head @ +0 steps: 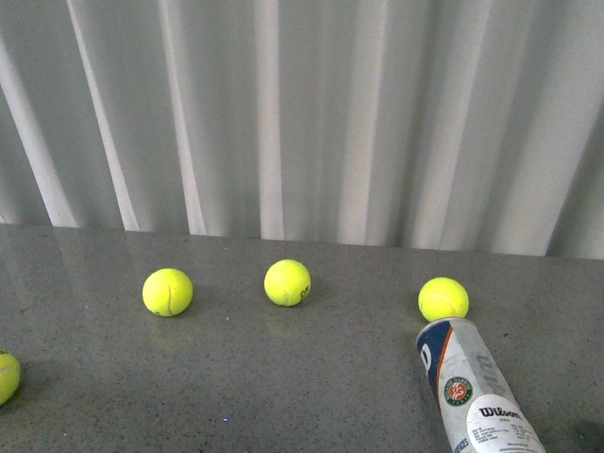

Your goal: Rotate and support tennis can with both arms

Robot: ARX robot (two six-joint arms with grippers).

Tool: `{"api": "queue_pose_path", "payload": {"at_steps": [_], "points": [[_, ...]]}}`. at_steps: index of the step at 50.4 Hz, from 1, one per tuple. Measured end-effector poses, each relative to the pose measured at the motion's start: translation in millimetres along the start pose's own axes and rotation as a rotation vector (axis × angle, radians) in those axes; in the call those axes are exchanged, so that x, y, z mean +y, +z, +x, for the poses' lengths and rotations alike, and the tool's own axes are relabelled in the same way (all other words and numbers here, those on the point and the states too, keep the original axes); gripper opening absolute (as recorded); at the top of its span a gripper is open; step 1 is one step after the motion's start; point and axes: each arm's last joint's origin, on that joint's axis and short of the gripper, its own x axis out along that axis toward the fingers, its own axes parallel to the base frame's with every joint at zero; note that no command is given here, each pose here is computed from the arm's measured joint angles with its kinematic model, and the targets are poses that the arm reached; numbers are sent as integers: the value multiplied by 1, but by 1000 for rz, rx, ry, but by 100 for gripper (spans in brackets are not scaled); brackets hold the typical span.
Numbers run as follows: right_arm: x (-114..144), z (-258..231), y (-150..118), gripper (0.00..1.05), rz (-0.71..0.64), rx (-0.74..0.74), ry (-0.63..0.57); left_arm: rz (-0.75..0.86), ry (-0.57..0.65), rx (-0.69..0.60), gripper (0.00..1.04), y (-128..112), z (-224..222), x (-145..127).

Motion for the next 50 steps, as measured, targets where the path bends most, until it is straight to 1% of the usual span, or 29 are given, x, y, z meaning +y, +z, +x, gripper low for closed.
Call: {"api": "queue_pose_path", "payload": {"at_steps": [4, 6, 7, 10, 14, 18, 21, 31, 44, 50], "points": [[11, 39, 18, 98, -1, 154, -2, 0, 0, 0, 98, 0, 0, 0], [17, 62, 19, 98, 5, 294, 11, 0, 0, 1, 98, 0, 0, 0], [20, 76, 15, 98, 12, 397, 21, 0, 0, 1, 98, 0, 0, 0], [29, 112, -2, 98, 5, 604, 15, 0, 0, 1, 98, 0, 0, 0], [39, 147, -21, 98, -27, 729, 7, 0, 0, 1, 98, 0, 0, 0], [46, 171, -34, 98, -39, 790, 12, 0, 0, 1, 98, 0, 0, 0], [48, 180, -39, 98, -44, 814, 11, 0, 0, 1, 98, 0, 0, 0], [56, 198, -56, 98, -47, 870, 28, 0, 0, 1, 98, 0, 0, 0], [69, 217, -82, 98, -36, 931, 90, 0, 0, 1, 98, 0, 0, 0], [74, 232, -92, 98, -33, 943, 91, 0, 0, 1, 98, 0, 0, 0]]}}
